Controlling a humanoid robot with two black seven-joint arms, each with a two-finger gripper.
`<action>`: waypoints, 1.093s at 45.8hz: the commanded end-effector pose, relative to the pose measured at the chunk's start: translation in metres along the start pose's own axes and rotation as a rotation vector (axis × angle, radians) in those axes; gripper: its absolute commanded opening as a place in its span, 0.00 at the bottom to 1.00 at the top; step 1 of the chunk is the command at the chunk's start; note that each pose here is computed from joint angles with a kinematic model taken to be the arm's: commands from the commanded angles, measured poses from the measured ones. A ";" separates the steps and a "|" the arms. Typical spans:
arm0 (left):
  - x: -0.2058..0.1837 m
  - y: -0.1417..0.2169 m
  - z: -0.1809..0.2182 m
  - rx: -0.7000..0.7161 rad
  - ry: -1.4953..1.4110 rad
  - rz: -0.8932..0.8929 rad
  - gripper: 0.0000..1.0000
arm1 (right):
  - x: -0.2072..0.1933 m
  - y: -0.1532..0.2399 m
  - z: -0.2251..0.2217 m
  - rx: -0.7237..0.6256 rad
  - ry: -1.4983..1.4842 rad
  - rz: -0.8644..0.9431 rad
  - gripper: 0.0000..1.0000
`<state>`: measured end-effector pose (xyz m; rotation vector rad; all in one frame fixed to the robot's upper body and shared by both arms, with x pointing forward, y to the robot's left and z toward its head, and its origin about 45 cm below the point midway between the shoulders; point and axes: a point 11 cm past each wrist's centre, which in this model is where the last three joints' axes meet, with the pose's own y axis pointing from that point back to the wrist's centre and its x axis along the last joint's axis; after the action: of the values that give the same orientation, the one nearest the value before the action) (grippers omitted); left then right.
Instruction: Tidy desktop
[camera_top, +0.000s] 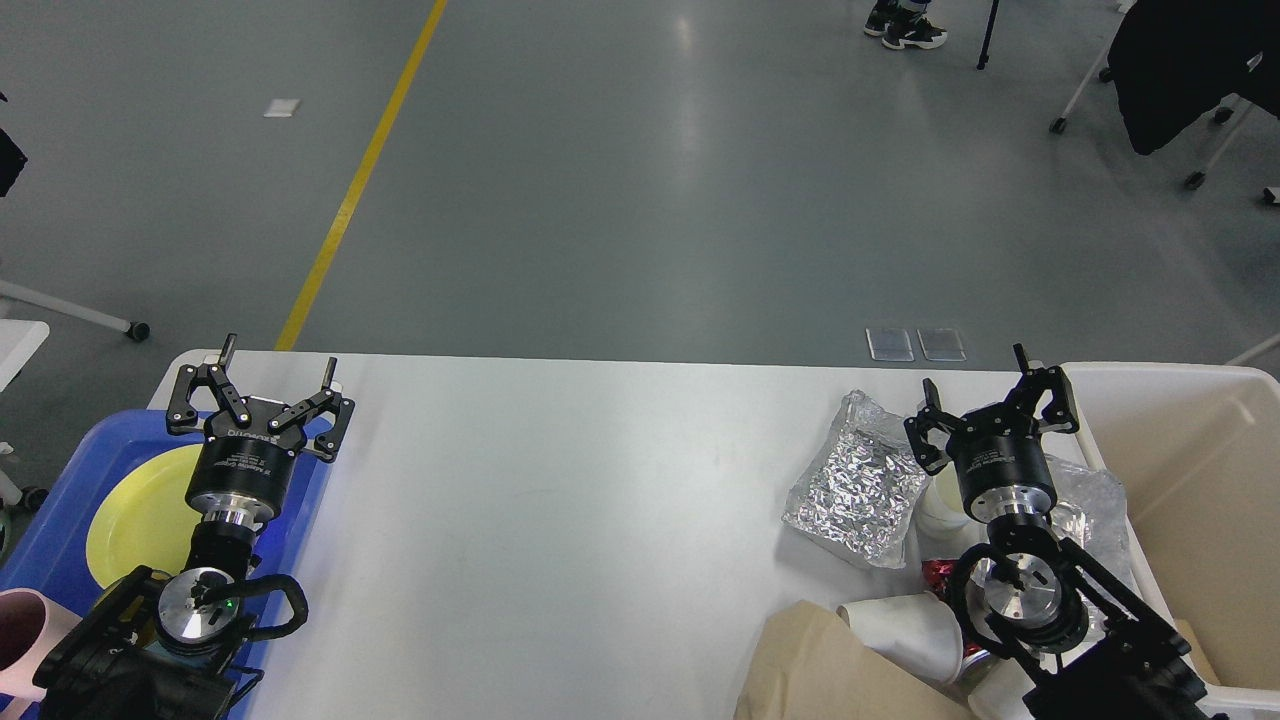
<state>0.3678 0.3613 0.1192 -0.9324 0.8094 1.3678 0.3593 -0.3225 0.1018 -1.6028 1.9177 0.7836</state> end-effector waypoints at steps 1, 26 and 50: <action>0.000 0.000 0.000 0.000 0.000 0.000 0.96 | 0.000 0.000 0.000 0.000 0.000 0.000 1.00; 0.000 0.000 0.001 0.000 -0.001 0.000 0.96 | 0.001 -0.004 -0.001 -0.008 0.016 0.013 1.00; 0.001 0.000 0.001 -0.002 -0.001 0.001 0.96 | 0.001 -0.032 -0.068 0.095 0.074 -0.009 1.00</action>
<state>0.3673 0.3624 0.1190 -0.9322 0.8083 1.3702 0.3924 -0.3732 0.1480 -1.5973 1.9590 0.6240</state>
